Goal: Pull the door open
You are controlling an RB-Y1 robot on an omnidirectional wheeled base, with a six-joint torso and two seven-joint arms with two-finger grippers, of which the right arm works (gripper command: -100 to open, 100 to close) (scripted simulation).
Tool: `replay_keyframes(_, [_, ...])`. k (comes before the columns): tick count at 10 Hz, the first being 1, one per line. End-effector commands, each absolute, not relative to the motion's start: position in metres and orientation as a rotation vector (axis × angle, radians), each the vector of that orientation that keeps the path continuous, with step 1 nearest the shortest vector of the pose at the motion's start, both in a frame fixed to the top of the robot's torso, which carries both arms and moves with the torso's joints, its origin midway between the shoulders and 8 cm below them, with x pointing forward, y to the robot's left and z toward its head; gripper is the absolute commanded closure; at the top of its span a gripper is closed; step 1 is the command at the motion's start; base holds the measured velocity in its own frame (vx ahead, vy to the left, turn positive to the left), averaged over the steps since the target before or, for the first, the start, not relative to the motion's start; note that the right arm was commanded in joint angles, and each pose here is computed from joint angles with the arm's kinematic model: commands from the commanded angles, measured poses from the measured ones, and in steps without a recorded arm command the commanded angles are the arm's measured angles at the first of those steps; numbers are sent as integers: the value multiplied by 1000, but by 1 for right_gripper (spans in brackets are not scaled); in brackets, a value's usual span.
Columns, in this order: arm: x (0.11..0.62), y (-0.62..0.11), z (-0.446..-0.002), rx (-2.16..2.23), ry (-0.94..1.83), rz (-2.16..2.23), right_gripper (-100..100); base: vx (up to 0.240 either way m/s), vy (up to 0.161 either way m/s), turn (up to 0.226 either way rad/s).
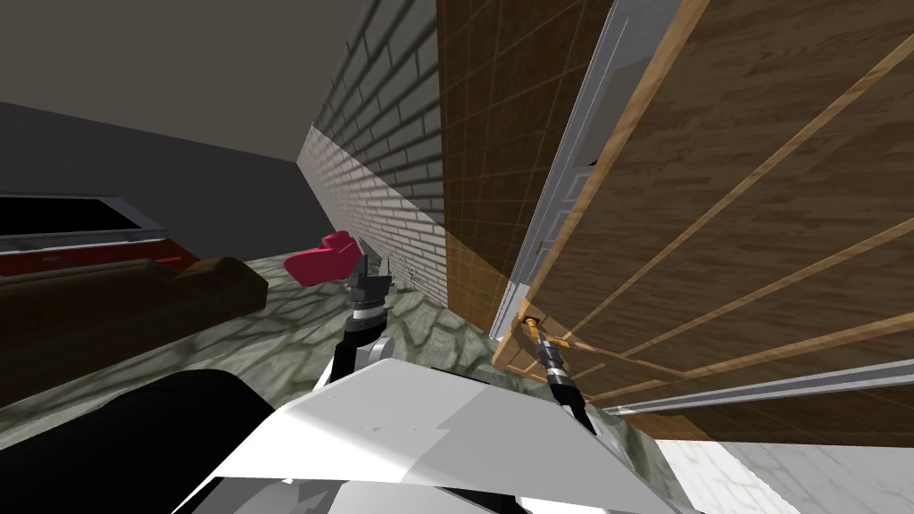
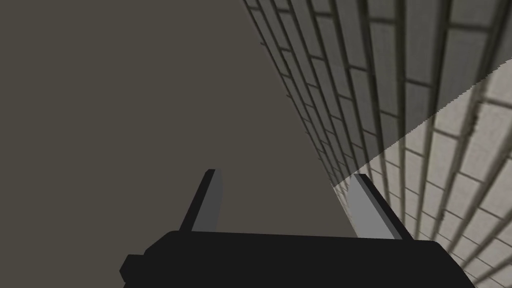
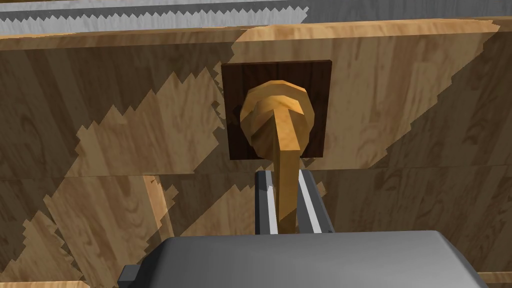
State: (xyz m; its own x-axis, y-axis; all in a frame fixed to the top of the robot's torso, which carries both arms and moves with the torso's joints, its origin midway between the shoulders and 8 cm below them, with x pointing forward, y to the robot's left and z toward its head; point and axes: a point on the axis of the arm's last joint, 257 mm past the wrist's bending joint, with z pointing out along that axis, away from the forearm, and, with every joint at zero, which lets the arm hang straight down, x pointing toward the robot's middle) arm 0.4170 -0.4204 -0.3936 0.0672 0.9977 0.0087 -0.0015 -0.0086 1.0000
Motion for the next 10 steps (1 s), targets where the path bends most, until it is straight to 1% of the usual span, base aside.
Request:
replay_keyframes(1, [408,-419,-394,1231,1181,1192,100,-239,-83,114])
replay_keyframes(3, [399,-417,-393,1213,1208,1220,100,-259,-89,104])
replay_keyframes(4, [399,-417,-393,1213,1208,1220,100,-175,-49,29])
replay_keyframes(5, [400,-412,-396,1216,1211,1225,100,-65,-9,1])
replay_keyframes(6, [400,-409,-398,1221,1218,1225,100,-156,-16,95])
replay_keyframes(10, [409,-404,-396,1215,1221,1230,100,-240,-95,188])
